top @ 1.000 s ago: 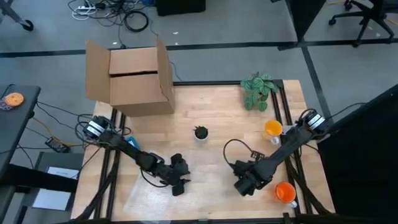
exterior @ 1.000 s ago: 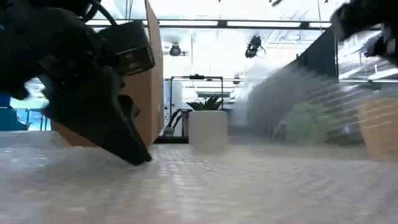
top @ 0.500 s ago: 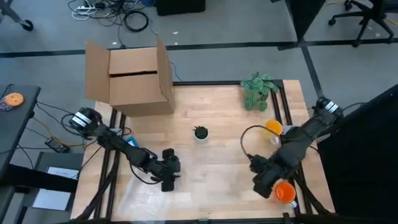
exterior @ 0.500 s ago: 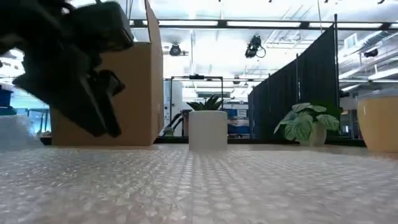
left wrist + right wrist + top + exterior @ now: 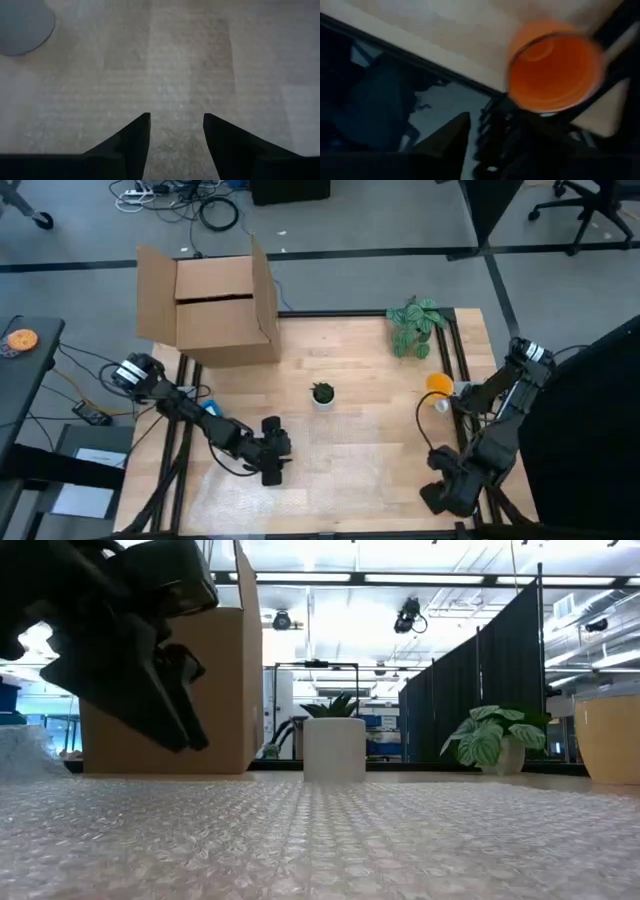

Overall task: Wrap mug
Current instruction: Wrap the orange mug with the transparent bubble wrap

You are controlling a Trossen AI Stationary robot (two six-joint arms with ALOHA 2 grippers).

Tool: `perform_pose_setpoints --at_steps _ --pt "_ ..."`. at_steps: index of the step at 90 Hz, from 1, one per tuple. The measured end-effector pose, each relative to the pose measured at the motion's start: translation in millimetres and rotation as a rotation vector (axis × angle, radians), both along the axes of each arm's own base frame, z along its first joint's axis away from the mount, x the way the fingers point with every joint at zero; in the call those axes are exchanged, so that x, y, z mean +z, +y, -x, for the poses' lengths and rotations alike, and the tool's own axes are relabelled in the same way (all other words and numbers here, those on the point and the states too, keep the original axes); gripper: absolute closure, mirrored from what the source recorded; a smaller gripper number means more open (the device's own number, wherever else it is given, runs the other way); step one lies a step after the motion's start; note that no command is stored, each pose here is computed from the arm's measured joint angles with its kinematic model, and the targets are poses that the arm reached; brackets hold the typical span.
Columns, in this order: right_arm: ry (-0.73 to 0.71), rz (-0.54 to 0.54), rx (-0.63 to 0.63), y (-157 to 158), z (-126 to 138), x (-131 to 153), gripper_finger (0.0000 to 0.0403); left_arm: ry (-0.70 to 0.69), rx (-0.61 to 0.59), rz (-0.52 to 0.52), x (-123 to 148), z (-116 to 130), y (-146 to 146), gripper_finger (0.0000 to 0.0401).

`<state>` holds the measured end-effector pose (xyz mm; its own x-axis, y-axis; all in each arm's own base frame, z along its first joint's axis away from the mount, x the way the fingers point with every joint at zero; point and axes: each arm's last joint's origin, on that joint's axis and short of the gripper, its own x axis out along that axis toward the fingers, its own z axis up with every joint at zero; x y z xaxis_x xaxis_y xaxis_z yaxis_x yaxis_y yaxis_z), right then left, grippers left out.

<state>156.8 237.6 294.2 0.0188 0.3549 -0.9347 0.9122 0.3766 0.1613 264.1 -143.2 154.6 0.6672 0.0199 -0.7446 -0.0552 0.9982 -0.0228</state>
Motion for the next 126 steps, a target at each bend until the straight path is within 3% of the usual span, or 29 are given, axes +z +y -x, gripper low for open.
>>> perform_pose_setpoints --at_steps 26,62,94,120,126 --pt "0.165 0.084 0.013 15 -7 -33 0.0177 -0.044 -0.019 -0.024 3 -5 2 0.0231" --pt "0.216 0.198 0.127 19 -11 -61 0.0202 -0.058 -0.003 -0.028 4 -6 3 0.0231" --pt "0.202 0.131 0.178 16 -11 -93 0.0269 -0.058 -0.001 -0.018 5 -6 2 0.0231" --pt "0.129 0.117 0.339 12 -17 -94 0.0384 -0.060 -0.042 -0.055 5 -6 2 0.0231" --pt "0.126 0.095 0.360 11 -20 -94 0.0395 -0.060 -0.042 -0.055 5 -6 2 0.0231"
